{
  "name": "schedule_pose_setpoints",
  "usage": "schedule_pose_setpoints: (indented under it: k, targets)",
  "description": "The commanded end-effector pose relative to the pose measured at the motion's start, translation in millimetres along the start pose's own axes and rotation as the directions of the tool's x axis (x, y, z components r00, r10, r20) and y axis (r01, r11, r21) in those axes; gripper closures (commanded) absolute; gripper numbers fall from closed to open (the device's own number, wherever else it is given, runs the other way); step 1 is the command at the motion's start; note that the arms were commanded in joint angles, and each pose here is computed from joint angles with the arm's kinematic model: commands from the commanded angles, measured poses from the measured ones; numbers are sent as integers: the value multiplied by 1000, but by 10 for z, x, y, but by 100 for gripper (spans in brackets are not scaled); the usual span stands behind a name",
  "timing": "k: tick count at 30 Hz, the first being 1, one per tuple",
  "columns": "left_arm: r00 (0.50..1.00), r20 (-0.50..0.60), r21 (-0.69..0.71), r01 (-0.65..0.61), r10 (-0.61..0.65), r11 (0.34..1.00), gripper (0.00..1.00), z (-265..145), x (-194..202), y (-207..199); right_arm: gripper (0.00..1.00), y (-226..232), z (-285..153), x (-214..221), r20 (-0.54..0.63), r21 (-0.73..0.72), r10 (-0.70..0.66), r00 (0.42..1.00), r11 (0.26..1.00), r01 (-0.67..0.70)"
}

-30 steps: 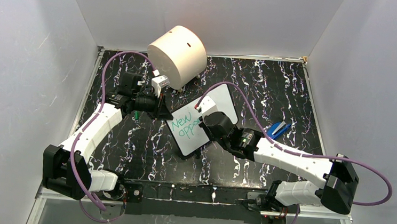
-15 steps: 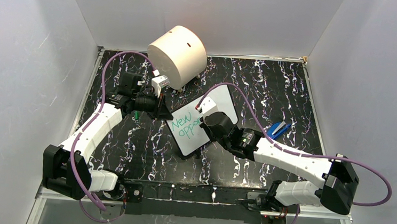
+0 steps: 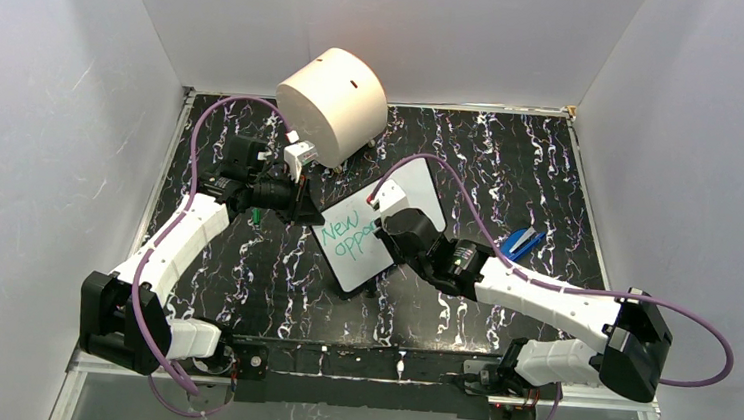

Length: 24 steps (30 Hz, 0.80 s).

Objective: Write a sentence on the whiteboard

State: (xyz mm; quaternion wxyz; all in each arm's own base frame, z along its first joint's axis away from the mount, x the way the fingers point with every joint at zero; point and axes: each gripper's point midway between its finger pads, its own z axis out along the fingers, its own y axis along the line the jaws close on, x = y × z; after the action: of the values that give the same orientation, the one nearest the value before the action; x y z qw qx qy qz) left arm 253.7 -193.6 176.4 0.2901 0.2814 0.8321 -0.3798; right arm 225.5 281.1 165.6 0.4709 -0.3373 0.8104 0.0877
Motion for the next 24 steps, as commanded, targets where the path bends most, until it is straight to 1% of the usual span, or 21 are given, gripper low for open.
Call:
schedule_pose_setpoints:
  k: [1, 11, 17, 24]
  targets:
    - [999, -48, -65, -7, 4, 998, 100, 1, 115, 146, 100, -22, 34, -136, 52, 9, 34, 998, 999, -35]
    - [999, -49, -68, -7, 4, 998, 100, 0, 118, 151, 100, -78, 74, -119, 48, 24, 38, 998, 999, -39]
    - [999, -47, -69, -9, 6, 998, 100, -4, 113, 151, 100, 33, 58, -102, 37, -42, 36, 999, 999, -34]
    - [999, -53, -66, -3, 0, 998, 100, 10, 125, 158, 100, 86, 32, -128, 42, -78, 33, 999, 997, -29]
